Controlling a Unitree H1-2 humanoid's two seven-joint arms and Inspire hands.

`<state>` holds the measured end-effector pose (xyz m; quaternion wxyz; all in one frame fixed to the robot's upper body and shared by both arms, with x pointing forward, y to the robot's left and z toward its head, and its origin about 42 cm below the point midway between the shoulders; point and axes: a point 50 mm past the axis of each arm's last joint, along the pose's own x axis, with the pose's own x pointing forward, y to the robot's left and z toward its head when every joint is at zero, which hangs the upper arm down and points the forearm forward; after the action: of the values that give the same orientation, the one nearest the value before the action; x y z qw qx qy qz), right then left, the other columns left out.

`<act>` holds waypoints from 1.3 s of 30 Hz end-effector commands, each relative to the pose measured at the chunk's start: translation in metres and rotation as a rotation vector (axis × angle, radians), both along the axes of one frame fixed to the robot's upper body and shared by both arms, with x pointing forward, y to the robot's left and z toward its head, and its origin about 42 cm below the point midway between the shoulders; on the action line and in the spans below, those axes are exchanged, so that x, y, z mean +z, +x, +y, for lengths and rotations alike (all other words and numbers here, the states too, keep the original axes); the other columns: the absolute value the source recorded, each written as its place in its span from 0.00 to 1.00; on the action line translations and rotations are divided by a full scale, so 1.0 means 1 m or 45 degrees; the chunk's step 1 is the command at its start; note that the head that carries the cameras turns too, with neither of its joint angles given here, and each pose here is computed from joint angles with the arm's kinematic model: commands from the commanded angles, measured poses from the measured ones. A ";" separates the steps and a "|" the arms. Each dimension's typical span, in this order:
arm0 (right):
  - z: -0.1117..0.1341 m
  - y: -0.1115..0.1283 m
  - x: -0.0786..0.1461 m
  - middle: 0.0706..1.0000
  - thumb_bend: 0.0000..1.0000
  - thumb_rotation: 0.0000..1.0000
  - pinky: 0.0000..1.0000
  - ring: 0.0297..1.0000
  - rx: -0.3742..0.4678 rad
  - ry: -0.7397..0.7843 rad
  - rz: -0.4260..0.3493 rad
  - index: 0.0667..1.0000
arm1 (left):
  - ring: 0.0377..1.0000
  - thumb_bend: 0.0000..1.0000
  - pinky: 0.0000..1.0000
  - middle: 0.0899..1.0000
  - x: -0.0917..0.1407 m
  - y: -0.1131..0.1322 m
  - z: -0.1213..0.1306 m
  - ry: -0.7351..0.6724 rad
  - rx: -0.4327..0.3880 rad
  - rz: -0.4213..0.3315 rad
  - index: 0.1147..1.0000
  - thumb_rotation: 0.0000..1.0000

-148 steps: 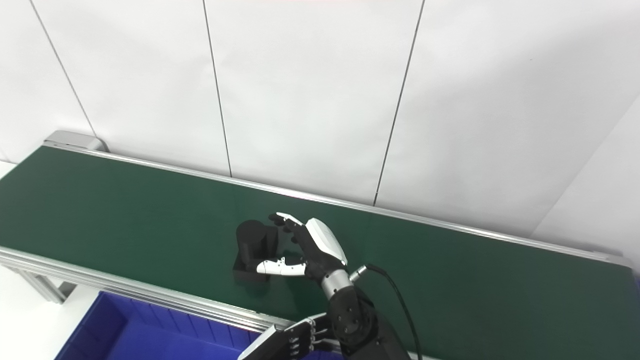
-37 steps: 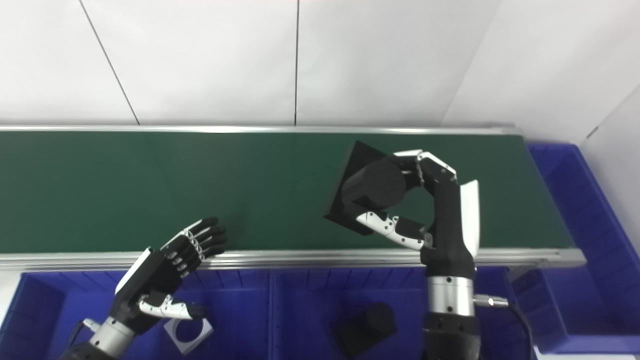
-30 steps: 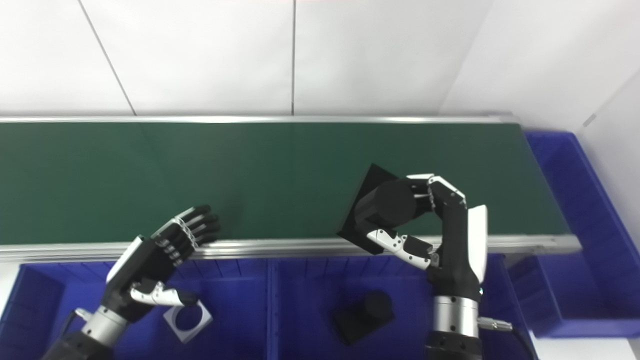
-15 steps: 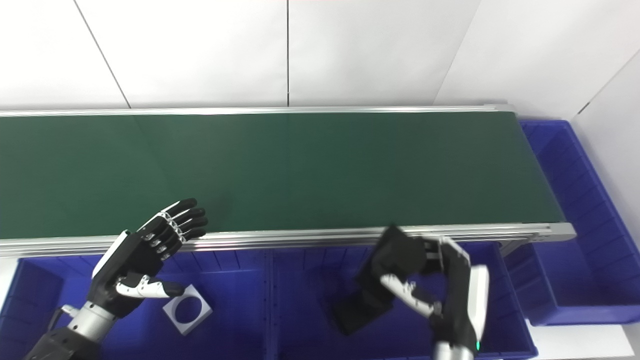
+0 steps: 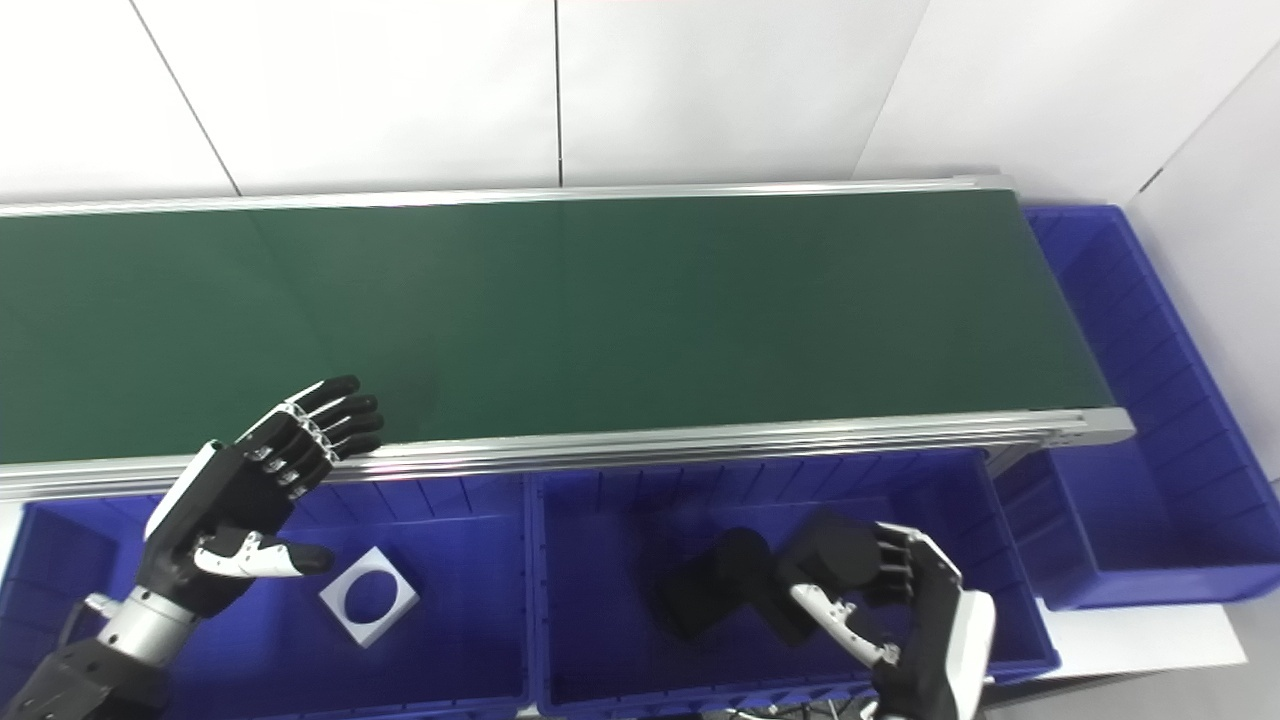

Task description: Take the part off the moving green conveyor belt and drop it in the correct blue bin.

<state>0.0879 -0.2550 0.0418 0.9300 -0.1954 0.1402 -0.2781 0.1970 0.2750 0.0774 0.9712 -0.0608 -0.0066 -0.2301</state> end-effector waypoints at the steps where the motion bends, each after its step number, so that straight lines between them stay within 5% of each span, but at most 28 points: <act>1: -0.004 0.004 0.000 0.44 0.52 0.00 0.39 0.41 -0.042 -0.001 -0.080 0.48 | 0.82 1.00 0.81 0.82 0.008 0.003 0.003 -0.010 -0.009 -0.042 0.83 0.16; 24: -0.006 0.014 -0.021 0.45 0.52 0.00 0.44 0.42 -0.052 0.036 -0.090 0.49 | 0.82 1.00 0.81 0.82 0.012 -0.001 0.001 0.004 -0.005 -0.041 0.83 0.16; 25: -0.005 0.014 -0.019 0.45 0.52 0.00 0.47 0.48 -0.031 0.050 -0.081 0.49 | 0.82 1.00 0.81 0.82 0.012 -0.001 0.001 0.003 -0.005 -0.040 0.83 0.16; 26: -0.005 0.013 -0.018 0.57 0.70 0.09 0.53 0.56 -0.007 0.070 -0.068 0.63 | 0.82 1.00 0.81 0.82 0.012 -0.001 0.000 0.004 -0.007 -0.043 0.83 0.17; 28: -0.005 0.013 -0.016 0.77 0.85 0.23 0.67 0.73 0.037 0.087 -0.039 0.83 | 0.82 1.00 0.81 0.83 0.012 -0.002 0.000 0.005 -0.008 -0.047 0.84 0.17; 31: -0.006 0.014 -0.013 0.94 0.91 0.31 0.82 0.89 0.098 0.109 -0.028 0.97 | 0.83 1.00 0.82 0.83 0.012 -0.002 -0.002 -0.003 -0.008 -0.043 0.83 0.16; 39: -0.007 0.020 0.006 1.00 0.99 0.38 0.95 1.00 0.228 0.076 -0.026 1.00 | 0.83 1.00 0.83 0.83 0.012 -0.002 -0.006 0.004 -0.013 -0.044 0.84 0.16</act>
<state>0.1059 -0.2623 0.0365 0.9557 -0.1684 0.1380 -0.1980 0.1925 0.2710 0.0814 0.9707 -0.0617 -0.0041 -0.2323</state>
